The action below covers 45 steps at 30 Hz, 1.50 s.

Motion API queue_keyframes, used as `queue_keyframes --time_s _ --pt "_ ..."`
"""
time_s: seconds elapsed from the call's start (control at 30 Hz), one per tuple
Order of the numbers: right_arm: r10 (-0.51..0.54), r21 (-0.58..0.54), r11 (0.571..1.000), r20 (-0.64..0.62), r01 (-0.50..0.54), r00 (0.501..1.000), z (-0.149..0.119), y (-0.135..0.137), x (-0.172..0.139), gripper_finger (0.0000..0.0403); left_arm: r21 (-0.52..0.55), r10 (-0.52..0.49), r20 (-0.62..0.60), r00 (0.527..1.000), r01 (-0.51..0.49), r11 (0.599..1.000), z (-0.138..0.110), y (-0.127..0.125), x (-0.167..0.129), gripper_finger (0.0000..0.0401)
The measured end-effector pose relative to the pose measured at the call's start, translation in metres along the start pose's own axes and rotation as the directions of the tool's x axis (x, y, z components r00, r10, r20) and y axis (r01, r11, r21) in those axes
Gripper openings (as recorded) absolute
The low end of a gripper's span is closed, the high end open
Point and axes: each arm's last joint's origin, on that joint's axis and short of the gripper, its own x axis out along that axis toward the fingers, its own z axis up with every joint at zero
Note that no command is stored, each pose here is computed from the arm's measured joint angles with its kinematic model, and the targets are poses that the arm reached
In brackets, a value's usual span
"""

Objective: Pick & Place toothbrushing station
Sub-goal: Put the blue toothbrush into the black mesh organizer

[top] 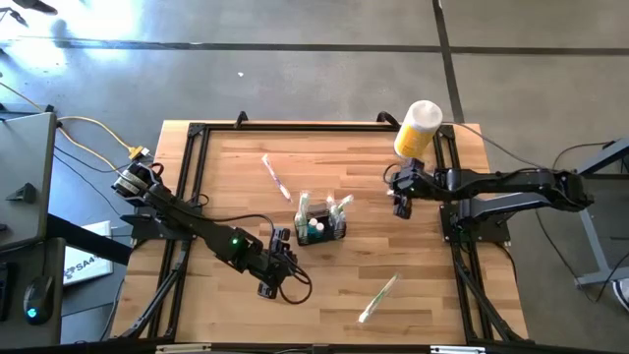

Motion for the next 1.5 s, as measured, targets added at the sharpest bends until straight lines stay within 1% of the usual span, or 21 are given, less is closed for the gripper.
queue_keyframes --time_s 0.03,0.1,0.17,0.33,0.53,0.8,0.9,1.03,1.1,1.2,1.27,1.37,1.4,1.5 --pt "-0.023 0.010 1.000 -0.026 0.024 0.999 -0.003 -0.002 0.002 0.0252 0.004 0.000 0.000 1.000 0.000 1.000 0.000 0.000 0.000 0.0180" --pt "-0.037 0.036 0.999 -0.018 0.038 0.999 -0.001 -0.006 0.003 0.0252 0.007 0.000 0.000 1.000 0.000 1.000 0.000 0.000 0.000 0.0180" --pt "-0.019 0.048 0.999 -0.033 0.020 0.999 -0.002 -0.010 0.005 0.0252 0.007 0.002 0.001 1.000 -0.002 1.000 0.000 0.000 0.000 0.0180" --pt "-0.025 0.087 0.995 -0.138 0.038 0.990 -0.006 -0.021 0.023 0.0252 0.004 0.004 0.008 1.000 -0.004 1.000 0.001 0.000 0.000 0.0180" --pt "0.037 0.054 0.998 -0.263 -0.024 0.964 -0.013 -0.020 0.044 0.0252 0.000 0.003 0.008 1.000 -0.003 1.000 0.001 0.000 0.000 0.0180" --pt "0.023 -0.067 0.996 -0.378 -0.052 0.925 -0.019 -0.016 0.068 0.0252 0.021 0.003 0.008 1.000 -0.003 1.000 0.001 0.000 0.000 0.0180" --pt "0.038 -0.052 0.996 -0.424 -0.066 0.905 -0.022 -0.018 0.076 0.0252 0.022 0.003 0.008 1.000 -0.003 1.000 0.001 0.000 0.000 0.0180" --pt "0.081 -0.008 0.995 -0.441 -0.094 0.894 -0.021 -0.022 0.079 0.0246 0.017 0.001 0.013 1.000 -0.001 1.000 0.001 0.000 0.000 0.0180" --pt "0.086 0.001 0.995 -0.449 -0.096 0.890 -0.018 -0.022 0.078 0.0229 -0.005 -0.006 0.025 1.000 0.006 1.000 0.003 0.000 0.000 0.0180" --pt "0.092 0.006 0.995 -0.459 -0.100 0.884 -0.016 -0.022 0.078 0.0176 -0.064 -0.008 0.032 0.999 0.010 0.998 0.003 -0.001 0.000 0.0180" --pt "0.083 -0.009 0.995 -0.454 -0.097 0.887 -0.015 -0.022 0.078 0.0124 -0.090 -0.008 0.031 1.000 0.011 0.996 0.003 -0.001 0.000 0.0180" --pt "0.093 -0.046 0.991 -0.460 -0.128 0.883 -0.016 -0.019 0.078 0.0036 -0.092 -0.008 0.032 0.999 0.011 0.996 0.003 -0.001 0.000 0.0180" --pt "0.092 -0.060 0.989 -0.459 -0.135 0.884 -0.016 -0.019 0.078 0.0020 -0.093 -0.009 0.035 0.999 0.012 0.996 0.004 -0.001 0.000 0.0180" --pt "0.079 -0.059 0.991 -0.450 -0.118 0.890 -0.014 -0.014 0.077 0.0009 -0.105 -0.014 0.067 0.998 0.021 0.994 0.007 -0.001 0.000 0.0180"
